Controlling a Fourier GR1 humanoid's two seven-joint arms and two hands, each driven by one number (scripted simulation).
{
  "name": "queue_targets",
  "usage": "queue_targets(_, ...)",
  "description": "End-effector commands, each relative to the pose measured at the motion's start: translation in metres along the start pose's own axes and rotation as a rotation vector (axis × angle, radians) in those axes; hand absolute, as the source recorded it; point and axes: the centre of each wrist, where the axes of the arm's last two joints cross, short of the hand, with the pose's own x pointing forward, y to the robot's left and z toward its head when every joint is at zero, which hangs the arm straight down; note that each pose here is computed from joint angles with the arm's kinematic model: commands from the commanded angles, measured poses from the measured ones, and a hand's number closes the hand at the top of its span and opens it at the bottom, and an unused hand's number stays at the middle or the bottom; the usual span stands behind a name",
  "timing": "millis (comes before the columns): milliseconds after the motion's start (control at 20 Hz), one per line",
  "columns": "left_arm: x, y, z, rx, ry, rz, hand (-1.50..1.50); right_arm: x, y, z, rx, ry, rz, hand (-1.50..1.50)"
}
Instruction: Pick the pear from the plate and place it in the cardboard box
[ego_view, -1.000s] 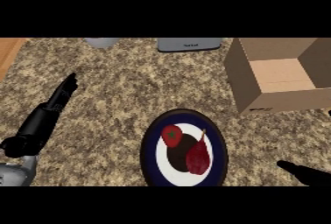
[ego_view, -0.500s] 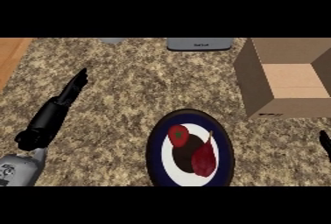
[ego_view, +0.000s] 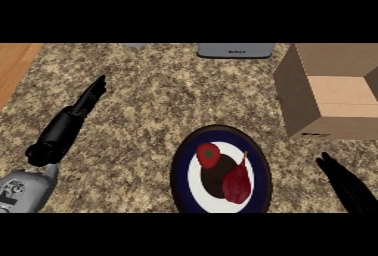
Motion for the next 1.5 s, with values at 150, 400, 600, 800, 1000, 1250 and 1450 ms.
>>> queue_targets(150, 0.014, 0.006, -0.015, -0.001, 0.014, -0.004, 0.0, 0.052, 0.013, -0.003, 0.1, 0.112, 0.092, -1.5)
queue_targets(400, 0.012, 0.001, 0.0, -0.004, 0.005, 0.003, 0.0, 0.088, 0.04, -0.028, 0.141, 0.144, 0.069, -1.5)
queue_targets(600, -0.003, -0.006, -0.004, 0.007, 0.006, 0.018, 0.0, 0.112, 0.055, -0.037, 0.171, 0.155, 0.093, -1.5)
queue_targets(800, -0.005, -0.008, -0.012, 0.004, 0.009, 0.013, 0.0, 0.08, 0.074, -0.046, 0.148, 0.198, 0.144, -1.5)
queue_targets(1000, -0.007, 0.005, 0.01, 0.017, 0.0, -0.006, 0.0, 0.081, 0.073, -0.065, 0.128, 0.212, 0.134, -1.5)
queue_targets(1250, 0.004, 0.018, 0.017, 0.016, 0.0, -0.007, 0.0, 0.092, 0.071, -0.075, 0.15, 0.222, 0.16, -1.5)
queue_targets(1450, 0.0, 0.005, -0.001, -0.013, 0.01, 0.014, 0.0, 0.086, 0.084, -0.076, 0.163, 0.266, 0.198, -1.5)
